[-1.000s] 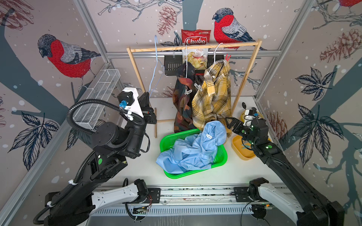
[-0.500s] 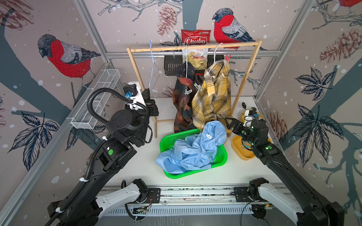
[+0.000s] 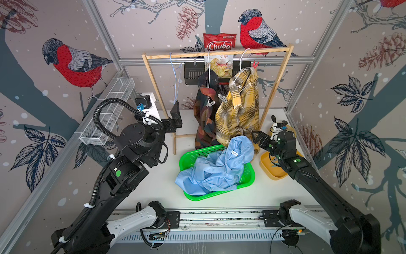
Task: Remove the clothespins securing long-sleeve shirts to the hanger
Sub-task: Place the hanger on the clothesline, then adjust the long-sleeve shirt at the bin.
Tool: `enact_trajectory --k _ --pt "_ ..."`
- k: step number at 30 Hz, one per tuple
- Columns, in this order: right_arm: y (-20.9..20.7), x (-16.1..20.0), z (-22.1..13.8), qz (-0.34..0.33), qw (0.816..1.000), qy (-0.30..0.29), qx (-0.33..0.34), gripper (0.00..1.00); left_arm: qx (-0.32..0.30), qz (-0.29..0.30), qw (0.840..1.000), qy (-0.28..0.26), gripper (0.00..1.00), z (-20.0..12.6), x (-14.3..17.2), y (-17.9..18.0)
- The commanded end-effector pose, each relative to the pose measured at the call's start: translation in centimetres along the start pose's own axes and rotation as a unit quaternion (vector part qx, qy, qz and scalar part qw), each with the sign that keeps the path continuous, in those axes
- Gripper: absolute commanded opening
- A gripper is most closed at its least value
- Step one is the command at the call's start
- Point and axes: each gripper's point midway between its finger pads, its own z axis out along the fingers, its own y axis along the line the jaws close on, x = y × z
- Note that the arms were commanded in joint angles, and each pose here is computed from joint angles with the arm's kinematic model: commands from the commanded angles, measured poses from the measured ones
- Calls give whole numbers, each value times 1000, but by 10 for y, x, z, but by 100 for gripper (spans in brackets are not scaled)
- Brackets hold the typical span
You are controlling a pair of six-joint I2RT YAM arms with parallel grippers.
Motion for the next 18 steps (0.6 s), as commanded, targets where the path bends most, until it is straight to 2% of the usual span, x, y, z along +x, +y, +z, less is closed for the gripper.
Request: enact_trajectory --k 1,6,9,11,14,18 --pt "-1 9 11 4 1000 24 -3 100 0 -4 1000 6 100 -7 -3 5" --pt "-8 35 30 15 997 68 -14 100 49 5 998 37 100 -22 2 -1" --pt "-7 47 37 19 996 86 -29 100 123 1 990 74 99 -38 15 -18" --pt "-6 55 43 17 994 101 -33 100 179 -3 978 109 99 -53 27 -31" --pt "-3 67 52 16 991 125 -40 95 230 6 956 181 99 -66 66 -47" --pt "14 75 56 16 987 139 -74 82 251 7 931 266 99 -74 133 -56"
